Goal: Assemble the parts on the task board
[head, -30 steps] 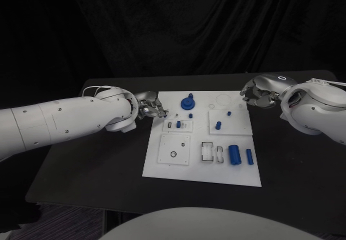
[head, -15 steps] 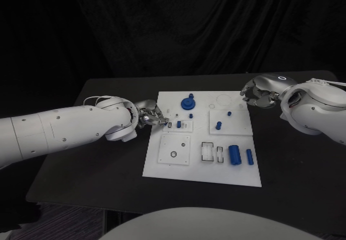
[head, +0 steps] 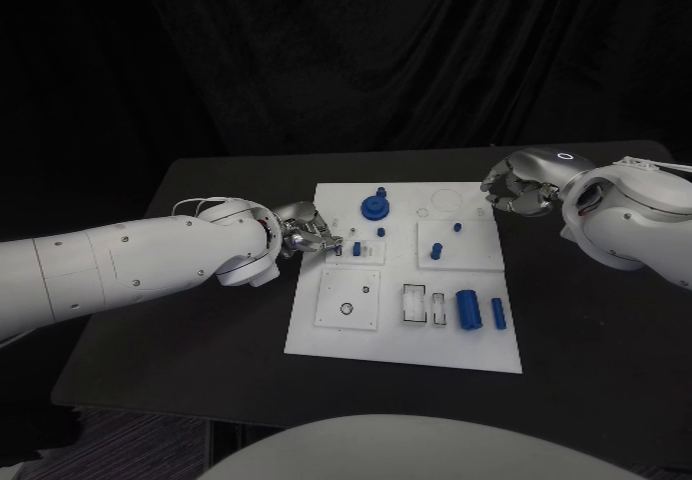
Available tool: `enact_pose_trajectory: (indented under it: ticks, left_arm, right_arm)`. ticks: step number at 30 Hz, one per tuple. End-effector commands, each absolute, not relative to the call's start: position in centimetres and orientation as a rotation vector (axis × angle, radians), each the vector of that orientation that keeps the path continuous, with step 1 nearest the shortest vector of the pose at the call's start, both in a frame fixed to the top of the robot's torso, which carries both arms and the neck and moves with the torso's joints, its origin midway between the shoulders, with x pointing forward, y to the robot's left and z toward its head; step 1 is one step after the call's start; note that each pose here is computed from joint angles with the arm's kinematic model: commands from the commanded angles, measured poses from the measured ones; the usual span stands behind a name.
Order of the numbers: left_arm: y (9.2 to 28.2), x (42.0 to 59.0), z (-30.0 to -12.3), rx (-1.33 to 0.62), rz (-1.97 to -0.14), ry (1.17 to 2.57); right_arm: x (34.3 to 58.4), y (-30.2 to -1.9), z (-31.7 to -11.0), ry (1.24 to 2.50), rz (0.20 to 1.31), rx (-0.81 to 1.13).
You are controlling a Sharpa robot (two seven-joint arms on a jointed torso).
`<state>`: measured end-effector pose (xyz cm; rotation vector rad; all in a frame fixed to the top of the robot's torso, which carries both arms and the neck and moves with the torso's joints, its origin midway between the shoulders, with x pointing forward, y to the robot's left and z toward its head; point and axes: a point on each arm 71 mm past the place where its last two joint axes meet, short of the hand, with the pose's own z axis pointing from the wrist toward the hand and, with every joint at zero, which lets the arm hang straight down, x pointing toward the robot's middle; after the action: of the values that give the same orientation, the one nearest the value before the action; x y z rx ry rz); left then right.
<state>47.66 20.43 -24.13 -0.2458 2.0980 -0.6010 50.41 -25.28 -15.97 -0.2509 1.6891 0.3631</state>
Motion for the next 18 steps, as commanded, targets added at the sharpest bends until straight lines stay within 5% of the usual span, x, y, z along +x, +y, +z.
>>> enact_pose_trajectory:
  ticks: [1, 18]
  left_arm:
    - [20.14, 47.63, -24.20, -0.251, -0.622, 2.094]
    - [20.10, 47.47, -24.93, -0.254, -0.591, 2.139]
  right_arm:
    - [50.41, -25.30, -16.09, 1.695, 0.354, -0.239]
    - [50.42, -25.31, -16.10, 1.696, 0.354, -0.240]
